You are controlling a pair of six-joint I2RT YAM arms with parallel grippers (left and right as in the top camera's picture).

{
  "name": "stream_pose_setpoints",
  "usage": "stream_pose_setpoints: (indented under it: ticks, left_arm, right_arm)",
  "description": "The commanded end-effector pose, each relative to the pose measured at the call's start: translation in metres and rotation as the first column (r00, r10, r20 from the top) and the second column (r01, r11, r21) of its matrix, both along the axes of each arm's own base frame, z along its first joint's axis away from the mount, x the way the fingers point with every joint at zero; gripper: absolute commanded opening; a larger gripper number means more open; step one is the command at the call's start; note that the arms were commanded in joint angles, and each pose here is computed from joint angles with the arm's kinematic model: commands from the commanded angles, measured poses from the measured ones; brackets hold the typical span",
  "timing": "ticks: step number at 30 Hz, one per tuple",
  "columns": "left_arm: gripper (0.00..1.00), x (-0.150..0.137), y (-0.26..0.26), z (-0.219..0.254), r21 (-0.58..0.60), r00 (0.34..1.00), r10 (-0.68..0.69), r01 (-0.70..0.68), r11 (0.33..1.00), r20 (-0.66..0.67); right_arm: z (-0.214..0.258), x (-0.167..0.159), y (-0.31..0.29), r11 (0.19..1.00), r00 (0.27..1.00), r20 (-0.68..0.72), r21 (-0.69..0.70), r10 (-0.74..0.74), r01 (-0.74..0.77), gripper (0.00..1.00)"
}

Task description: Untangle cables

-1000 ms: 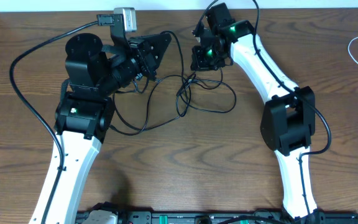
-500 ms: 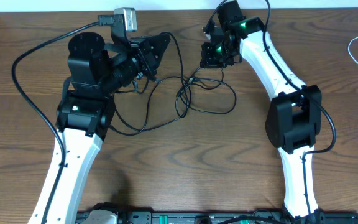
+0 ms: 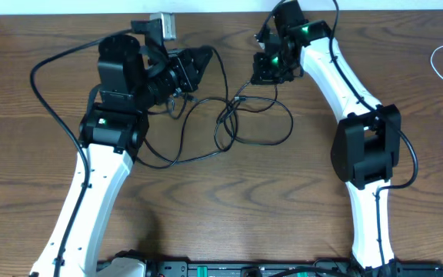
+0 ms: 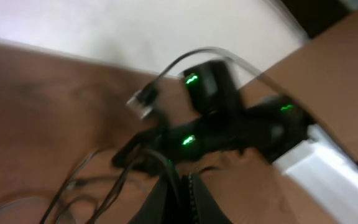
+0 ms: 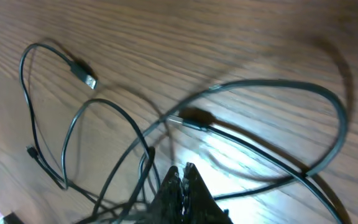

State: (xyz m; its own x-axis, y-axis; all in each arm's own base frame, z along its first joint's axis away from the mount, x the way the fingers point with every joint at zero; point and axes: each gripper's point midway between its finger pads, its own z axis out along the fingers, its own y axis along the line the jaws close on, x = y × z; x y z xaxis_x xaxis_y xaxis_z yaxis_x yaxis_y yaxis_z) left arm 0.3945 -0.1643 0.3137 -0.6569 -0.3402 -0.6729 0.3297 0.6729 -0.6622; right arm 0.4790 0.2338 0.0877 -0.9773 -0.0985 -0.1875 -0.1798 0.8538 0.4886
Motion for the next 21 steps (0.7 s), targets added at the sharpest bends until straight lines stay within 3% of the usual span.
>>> stream_pose_setpoints:
  ticks: [1, 5, 14, 15, 16, 18, 21]
  left_arm:
    - [0.07, 0.009, 0.025, -0.015, 0.093, 0.994, 0.103, -0.099, 0.991, -0.031]
    - [0.08, 0.006, 0.065, -0.048, 0.193, 0.958, 0.246, -0.215, 0.957, -0.149]
    - [0.08, -0.021, 0.095, -0.087, 0.388, 0.943, 0.239, -0.136, 0.911, -0.233]
    - [0.08, -0.024, 0.095, -0.090, 0.399, 0.942, 0.232, -0.122, 0.909, -0.242]
    - [0.09, -0.027, 0.096, -0.093, 0.415, 0.941, 0.226, -0.106, 0.904, -0.253]
    - [0.17, -0.037, 0.102, -0.103, 0.456, 0.927, 0.239, -0.087, 0.886, -0.288]
    - [0.28, -0.060, 0.125, -0.124, 0.568, 0.866, 0.342, -0.083, 0.819, -0.365]
  right_arm:
    - [-0.001, 0.004, -0.018, 1.000, 1.000, -0.005, -0.012, -0.005, 0.005, 0.01]
    - [0.011, 0.010, -0.040, 1.000, 1.000, 0.003, -0.019, -0.018, 0.018, 0.01]
    - [0.042, 0.011, -0.069, 0.999, 1.000, 0.027, -0.047, -0.012, 0.013, 0.04]
    - [0.042, 0.008, -0.065, 0.999, 1.000, 0.022, -0.037, -0.004, 0.005, 0.14]
    - [0.043, 0.006, -0.060, 1.000, 1.000, 0.018, -0.025, 0.006, -0.005, 0.33]
    - [0.041, 0.001, -0.048, 1.000, 1.000, 0.006, -0.013, 0.028, -0.028, 0.54]
    - [0.038, -0.007, -0.029, 0.998, 0.998, 0.002, -0.014, 0.068, -0.068, 0.65]
